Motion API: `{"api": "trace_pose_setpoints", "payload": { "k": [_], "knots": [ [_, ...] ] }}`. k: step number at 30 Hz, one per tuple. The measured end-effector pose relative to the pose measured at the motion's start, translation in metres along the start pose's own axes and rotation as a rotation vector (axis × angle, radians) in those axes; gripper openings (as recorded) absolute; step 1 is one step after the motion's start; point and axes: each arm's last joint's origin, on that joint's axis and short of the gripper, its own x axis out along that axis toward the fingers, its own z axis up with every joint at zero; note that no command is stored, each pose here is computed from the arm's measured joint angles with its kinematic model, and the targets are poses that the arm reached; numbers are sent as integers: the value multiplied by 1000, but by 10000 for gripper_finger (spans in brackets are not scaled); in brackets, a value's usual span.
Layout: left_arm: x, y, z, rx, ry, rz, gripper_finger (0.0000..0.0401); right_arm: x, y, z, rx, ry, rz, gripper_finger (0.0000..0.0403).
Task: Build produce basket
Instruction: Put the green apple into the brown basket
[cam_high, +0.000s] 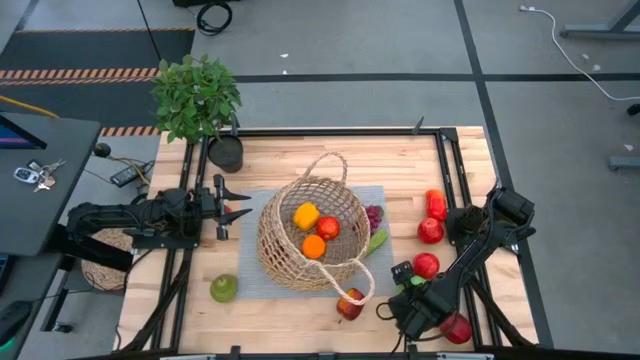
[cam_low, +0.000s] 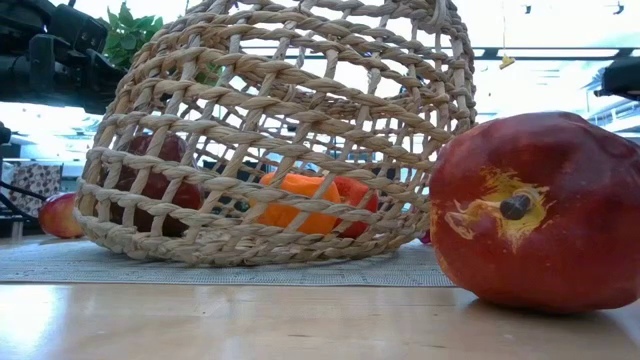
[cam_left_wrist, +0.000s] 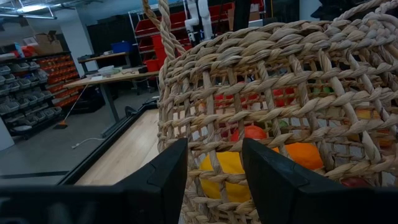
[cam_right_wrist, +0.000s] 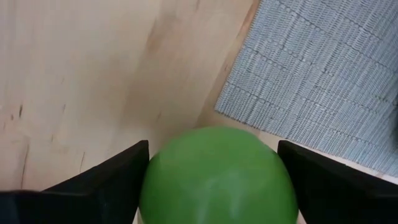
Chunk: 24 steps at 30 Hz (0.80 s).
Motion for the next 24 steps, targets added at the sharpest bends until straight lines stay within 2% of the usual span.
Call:
{"api": "trace_pose_setpoints", "payload": {
  "k": [6,14,20,24],
  "knots": [
    [0,0,0,0,0,0,160,-7,-5,8,119,-16,12,349],
    [0,0,0,0,0,0,160,-28,-20,27,174,-51,33,348],
    [0,0,0,0,0,0,160,-59,-30,32,182,0,1,348],
    [0,0,0,0,0,0,160,-86,-39,35,184,-5,-66,348]
  ]
}}
